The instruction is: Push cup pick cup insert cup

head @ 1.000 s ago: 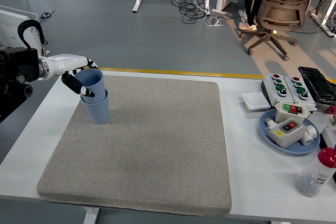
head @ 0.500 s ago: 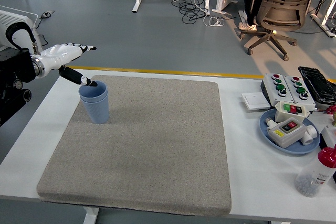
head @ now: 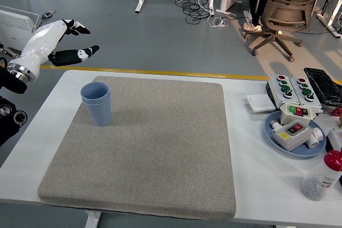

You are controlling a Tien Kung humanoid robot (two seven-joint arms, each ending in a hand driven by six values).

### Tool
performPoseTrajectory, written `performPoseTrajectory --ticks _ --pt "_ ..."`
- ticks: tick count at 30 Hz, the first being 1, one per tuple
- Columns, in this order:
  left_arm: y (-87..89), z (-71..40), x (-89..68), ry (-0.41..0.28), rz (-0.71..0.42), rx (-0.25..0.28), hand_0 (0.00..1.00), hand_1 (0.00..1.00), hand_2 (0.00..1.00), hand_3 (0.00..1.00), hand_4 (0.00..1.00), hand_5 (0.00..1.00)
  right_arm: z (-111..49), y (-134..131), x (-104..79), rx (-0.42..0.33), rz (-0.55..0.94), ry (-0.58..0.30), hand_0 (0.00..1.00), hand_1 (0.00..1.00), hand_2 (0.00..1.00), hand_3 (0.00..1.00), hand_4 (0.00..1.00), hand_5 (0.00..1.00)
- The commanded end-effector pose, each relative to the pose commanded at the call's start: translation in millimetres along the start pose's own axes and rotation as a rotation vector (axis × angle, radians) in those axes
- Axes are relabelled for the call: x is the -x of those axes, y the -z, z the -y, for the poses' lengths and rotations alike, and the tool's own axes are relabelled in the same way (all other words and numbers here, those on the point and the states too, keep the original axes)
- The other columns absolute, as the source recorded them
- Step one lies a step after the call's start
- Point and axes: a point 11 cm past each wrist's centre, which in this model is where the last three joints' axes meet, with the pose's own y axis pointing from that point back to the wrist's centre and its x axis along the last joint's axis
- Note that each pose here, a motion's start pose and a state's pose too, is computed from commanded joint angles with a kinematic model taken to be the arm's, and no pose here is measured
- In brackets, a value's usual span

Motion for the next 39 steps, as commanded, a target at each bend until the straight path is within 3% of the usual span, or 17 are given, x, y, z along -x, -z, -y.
performPoseTrajectory --ticks 4,5,6,10,11,15,16,17,20,22,23,24,28,30,39 --pt "-3.1 -28.6 2.4 0.006 -0.243 -0.022 0.480 0.571 0.577 0.532 0.569 0.644 0.4 -1.9 -0.8 0.002 0.004 -0.001 0.666 0.606 0.617 0.571 0.112 0.482" --pt "-5.2 -35.8 7.0 0.027 -0.304 -0.019 0.594 0.658 0.671 0.599 0.584 0.733 0.6 -2.3 -1.0 0.003 0.004 -0.001 0.666 0.605 0.616 0.572 0.112 0.480" --pt "-7.0 -43.4 11.5 0.049 -0.360 -0.017 0.594 0.658 0.671 0.599 0.584 0.733 0.7 -2.5 -1.3 0.003 0.004 -0.002 0.666 0.605 0.616 0.572 0.112 0.480" --pt "3.7 -77.4 47.2 0.166 -0.604 -0.087 0.594 0.658 0.671 0.599 0.584 0.733 0.8 -3.2 -1.3 0.002 0.007 -0.001 0.666 0.605 0.616 0.572 0.112 0.480" --pt "6.7 -85.7 57.3 0.195 -0.669 -0.106 0.697 0.745 0.764 0.691 0.636 0.998 0.8 -3.4 -1.0 0.002 0.010 0.000 0.665 0.606 0.617 0.571 0.112 0.480" --pt "21.2 -117.0 95.4 0.285 -0.921 -0.197 0.697 0.745 0.764 0.691 0.636 0.998 0.7 -1.9 -0.7 -0.003 0.016 0.001 0.665 0.606 0.617 0.571 0.112 0.480" --pt "22.6 -121.7 101.5 0.297 -0.960 -0.209 0.697 0.745 0.764 0.691 0.636 0.998 0.6 -1.4 -0.7 -0.005 0.016 0.001 0.665 0.606 0.617 0.571 0.112 0.480" --pt "24.2 -127.7 109.5 0.320 -0.992 -0.224 0.767 0.799 0.815 0.748 0.656 0.998 0.5 -0.1 -0.7 -0.007 0.016 0.001 0.665 0.604 0.616 0.571 0.112 0.480" --pt "26.5 -140.7 123.8 0.349 -1.043 -0.245 0.767 0.799 0.815 0.748 0.656 0.998 0.4 1.9 -1.3 -0.012 0.016 0.000 0.665 0.604 0.616 0.571 0.112 0.480" --pt "26.7 -146.4 129.1 0.337 -1.080 -0.250 0.767 0.799 0.815 0.748 0.656 0.998 0.4 2.6 -1.9 -0.013 0.018 -0.001 0.665 0.604 0.616 0.571 0.112 0.480" --pt "27.2 -148.8 131.3 0.323 -1.094 -0.251 0.807 0.847 0.875 0.806 0.658 0.998 0.4 2.9 -2.2 -0.014 0.018 -0.002 0.665 0.604 0.616 0.571 0.112 0.480" --pt "27.4 -149.8 132.1 0.316 -1.099 -0.251 0.807 0.847 0.875 0.806 0.658 0.998 0.4 3.1 -2.4 -0.014 0.019 -0.002 0.665 0.604 0.616 0.571 0.112 0.480" --pt "33.5 -157.2 141.3 0.231 -1.162 -0.276 0.807 0.847 0.875 0.806 0.658 0.998 0.5 4.5 -3.6 -0.017 0.017 -0.005 0.665 0.604 0.616 0.571 0.112 0.480" --pt "35.9 -160.0 144.7 0.208 -1.186 -0.293 0.848 0.876 0.915 0.852 0.653 0.998 0.5 4.7 -3.8 -0.018 0.018 -0.006 0.665 0.603 0.614 0.571 0.112 0.478" --pt "43.7 -162.4 149.3 0.157 -1.260 -0.335 0.851 0.881 0.923 0.861 0.643 0.998 0.5 7.0 -5.8 -0.025 0.020 -0.013 0.665 0.603 0.611 0.569 0.111 0.477"
